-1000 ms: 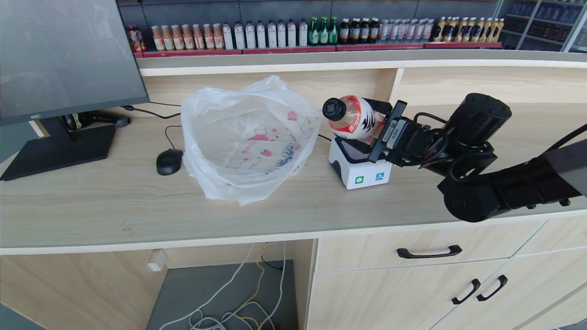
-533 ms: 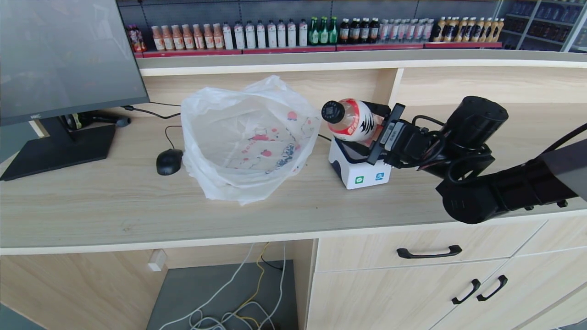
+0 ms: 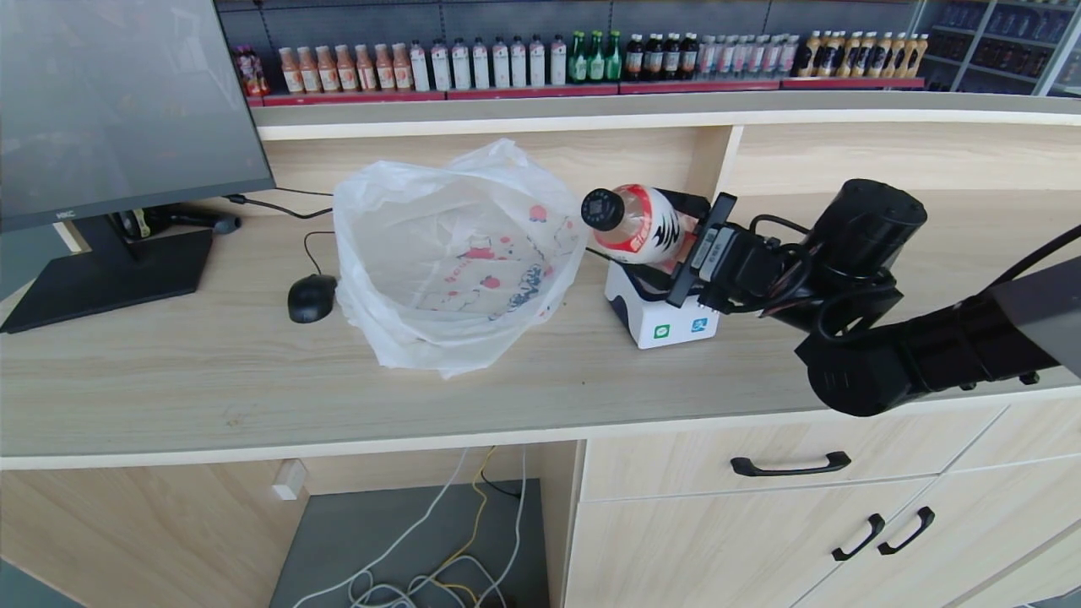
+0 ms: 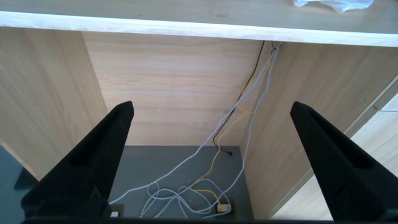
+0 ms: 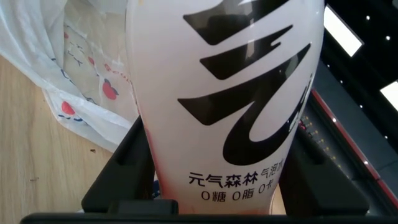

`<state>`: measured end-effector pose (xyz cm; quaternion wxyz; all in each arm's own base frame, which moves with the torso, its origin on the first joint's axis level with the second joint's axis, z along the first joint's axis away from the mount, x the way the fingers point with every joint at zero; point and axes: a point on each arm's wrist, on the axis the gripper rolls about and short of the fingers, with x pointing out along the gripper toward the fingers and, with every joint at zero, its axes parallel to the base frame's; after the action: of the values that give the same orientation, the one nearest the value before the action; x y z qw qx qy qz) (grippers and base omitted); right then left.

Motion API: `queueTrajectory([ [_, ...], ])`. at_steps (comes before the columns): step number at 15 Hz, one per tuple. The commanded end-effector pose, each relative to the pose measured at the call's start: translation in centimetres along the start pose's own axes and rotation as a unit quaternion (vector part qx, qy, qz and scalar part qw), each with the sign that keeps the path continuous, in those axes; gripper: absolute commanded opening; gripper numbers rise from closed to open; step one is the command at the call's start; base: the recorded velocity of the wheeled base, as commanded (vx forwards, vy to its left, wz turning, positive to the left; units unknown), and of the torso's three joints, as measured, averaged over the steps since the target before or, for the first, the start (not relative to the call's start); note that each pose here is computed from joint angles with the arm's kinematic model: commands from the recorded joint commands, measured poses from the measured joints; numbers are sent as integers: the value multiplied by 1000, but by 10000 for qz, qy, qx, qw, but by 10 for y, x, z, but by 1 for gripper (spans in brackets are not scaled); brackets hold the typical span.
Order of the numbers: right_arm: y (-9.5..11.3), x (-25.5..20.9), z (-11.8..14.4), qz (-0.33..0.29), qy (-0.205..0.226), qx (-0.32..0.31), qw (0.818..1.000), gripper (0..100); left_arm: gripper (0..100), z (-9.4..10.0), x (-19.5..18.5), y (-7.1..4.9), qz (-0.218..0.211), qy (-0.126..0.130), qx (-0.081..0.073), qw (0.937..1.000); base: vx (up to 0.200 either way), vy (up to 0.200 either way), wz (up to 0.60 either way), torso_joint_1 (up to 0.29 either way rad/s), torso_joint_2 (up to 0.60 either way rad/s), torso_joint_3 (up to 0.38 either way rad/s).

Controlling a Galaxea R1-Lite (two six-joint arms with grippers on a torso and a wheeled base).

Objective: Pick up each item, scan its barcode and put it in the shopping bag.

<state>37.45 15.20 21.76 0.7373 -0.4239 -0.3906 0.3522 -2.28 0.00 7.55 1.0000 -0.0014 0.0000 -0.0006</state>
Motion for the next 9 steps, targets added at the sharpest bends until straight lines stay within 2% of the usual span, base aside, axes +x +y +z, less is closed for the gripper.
queueTrajectory([
  [1,-1,4,7,-28,-70,27,10000,0,100,0,0,0,-1,0,-2,10000,0,0,0,0,0,0],
  [3,2,12,19,-132,-74,304,9994,0,100,0,0,0,6,0,-2,10000,0,0,0,0,0,0],
  [7,-17,7,33,-603,201,828,9945,0,100,0,0,0,-1,0,-2,10000,0,0,0,0,0,0],
  [9,-19,-5,42,-1156,693,1914,9722,0,100,0,0,0,6,0,-2,10000,0,0,0,0,0,0],
])
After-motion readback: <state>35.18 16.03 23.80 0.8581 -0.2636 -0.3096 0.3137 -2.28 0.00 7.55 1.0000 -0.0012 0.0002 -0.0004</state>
